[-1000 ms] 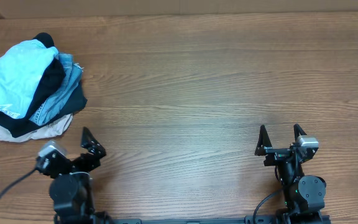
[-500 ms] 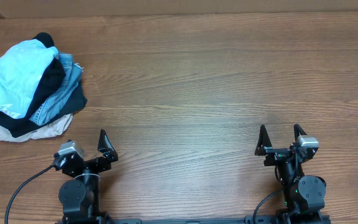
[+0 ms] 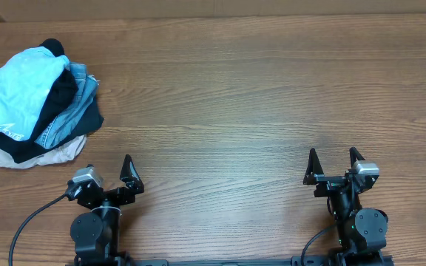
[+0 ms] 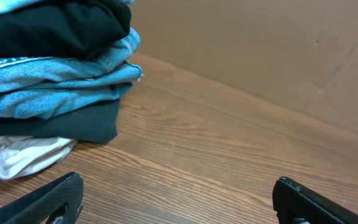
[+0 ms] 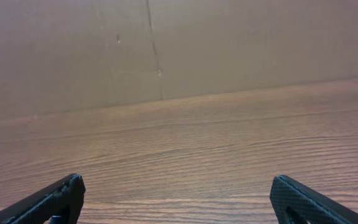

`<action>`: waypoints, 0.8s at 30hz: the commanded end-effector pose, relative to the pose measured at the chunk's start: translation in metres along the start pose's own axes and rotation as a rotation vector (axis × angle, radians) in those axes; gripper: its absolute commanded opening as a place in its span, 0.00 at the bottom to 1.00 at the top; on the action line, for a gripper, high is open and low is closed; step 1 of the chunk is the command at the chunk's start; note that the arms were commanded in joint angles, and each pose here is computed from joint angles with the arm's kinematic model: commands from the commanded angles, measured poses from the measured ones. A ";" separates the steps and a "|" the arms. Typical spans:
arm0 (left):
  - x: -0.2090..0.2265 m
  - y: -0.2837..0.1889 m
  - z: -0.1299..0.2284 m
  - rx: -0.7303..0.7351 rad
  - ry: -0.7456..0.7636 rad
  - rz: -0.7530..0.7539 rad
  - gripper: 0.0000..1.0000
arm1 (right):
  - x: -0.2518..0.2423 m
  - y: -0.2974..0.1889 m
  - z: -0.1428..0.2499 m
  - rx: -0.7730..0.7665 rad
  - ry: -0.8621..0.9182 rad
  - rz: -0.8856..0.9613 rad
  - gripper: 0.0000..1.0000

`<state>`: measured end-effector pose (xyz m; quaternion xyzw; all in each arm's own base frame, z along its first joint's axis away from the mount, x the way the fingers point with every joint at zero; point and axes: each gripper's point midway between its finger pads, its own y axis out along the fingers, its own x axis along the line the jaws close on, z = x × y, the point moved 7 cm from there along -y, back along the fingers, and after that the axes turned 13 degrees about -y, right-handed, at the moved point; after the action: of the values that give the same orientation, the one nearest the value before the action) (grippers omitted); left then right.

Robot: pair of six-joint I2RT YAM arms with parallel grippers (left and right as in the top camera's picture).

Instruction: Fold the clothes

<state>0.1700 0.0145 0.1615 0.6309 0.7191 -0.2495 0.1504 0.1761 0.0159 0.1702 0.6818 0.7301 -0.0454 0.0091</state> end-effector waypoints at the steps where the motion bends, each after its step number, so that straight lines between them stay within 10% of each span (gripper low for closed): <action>1: -0.016 0.000 0.015 0.132 -0.006 0.158 1.00 | 0.000 0.000 -0.001 -0.008 -0.003 -0.004 1.00; 6: -0.051 -0.019 0.051 0.525 -0.074 0.562 1.00 | 0.000 0.000 -0.001 -0.008 -0.003 -0.004 1.00; 24: -0.047 -0.015 0.056 0.554 -0.090 0.525 1.00 | 0.000 0.000 -0.001 -0.008 -0.003 -0.003 1.00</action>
<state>0.1587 -0.0535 0.1431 0.7976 0.4438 -0.4034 0.0653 0.1761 0.0159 0.1702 0.6816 0.7302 -0.0454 0.0091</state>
